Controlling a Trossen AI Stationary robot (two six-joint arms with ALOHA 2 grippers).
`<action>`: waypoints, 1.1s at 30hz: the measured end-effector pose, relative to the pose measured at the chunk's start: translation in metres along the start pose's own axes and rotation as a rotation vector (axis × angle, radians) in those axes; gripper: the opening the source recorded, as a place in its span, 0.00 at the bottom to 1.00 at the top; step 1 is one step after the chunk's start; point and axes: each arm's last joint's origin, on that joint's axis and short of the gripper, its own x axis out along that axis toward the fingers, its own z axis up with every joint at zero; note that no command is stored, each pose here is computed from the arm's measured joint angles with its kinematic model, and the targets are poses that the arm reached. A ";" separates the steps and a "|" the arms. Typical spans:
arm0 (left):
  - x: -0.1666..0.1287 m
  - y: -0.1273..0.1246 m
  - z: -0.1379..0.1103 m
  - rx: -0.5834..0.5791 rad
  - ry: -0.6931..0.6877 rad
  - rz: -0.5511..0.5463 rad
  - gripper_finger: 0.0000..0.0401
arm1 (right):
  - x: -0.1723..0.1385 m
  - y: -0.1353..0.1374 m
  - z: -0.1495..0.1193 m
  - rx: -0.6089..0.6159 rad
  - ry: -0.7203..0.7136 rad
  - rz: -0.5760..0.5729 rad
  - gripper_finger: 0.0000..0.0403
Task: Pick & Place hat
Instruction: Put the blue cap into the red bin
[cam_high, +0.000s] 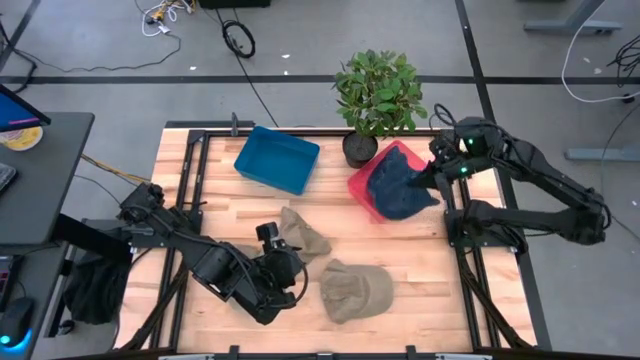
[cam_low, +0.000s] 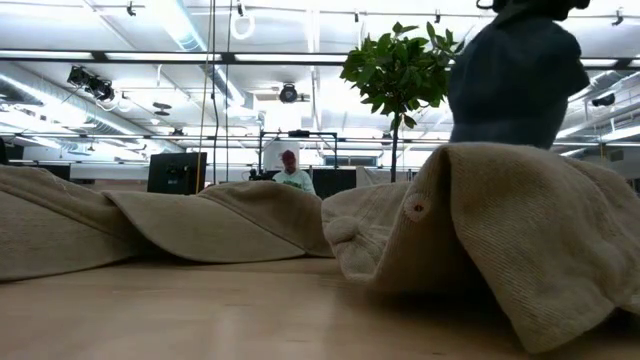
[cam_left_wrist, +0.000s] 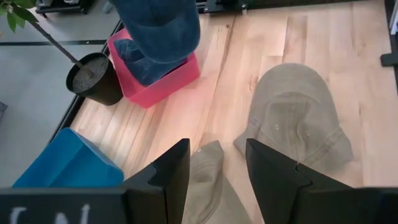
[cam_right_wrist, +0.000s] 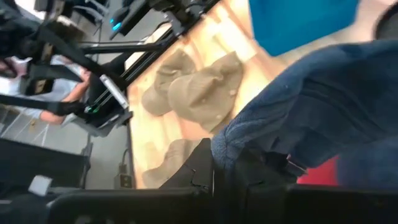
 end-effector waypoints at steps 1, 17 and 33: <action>0.000 0.000 0.000 -0.010 0.000 0.000 0.40 | -0.001 -0.002 0.001 -0.003 -0.008 -0.011 0.04; 0.000 0.000 0.000 -0.036 0.004 -0.007 0.40 | 0.007 -0.047 0.025 0.026 -0.014 -0.082 0.04; 0.000 0.000 0.000 -0.033 0.006 -0.004 0.40 | 0.027 -0.081 0.042 0.084 0.026 -0.049 0.04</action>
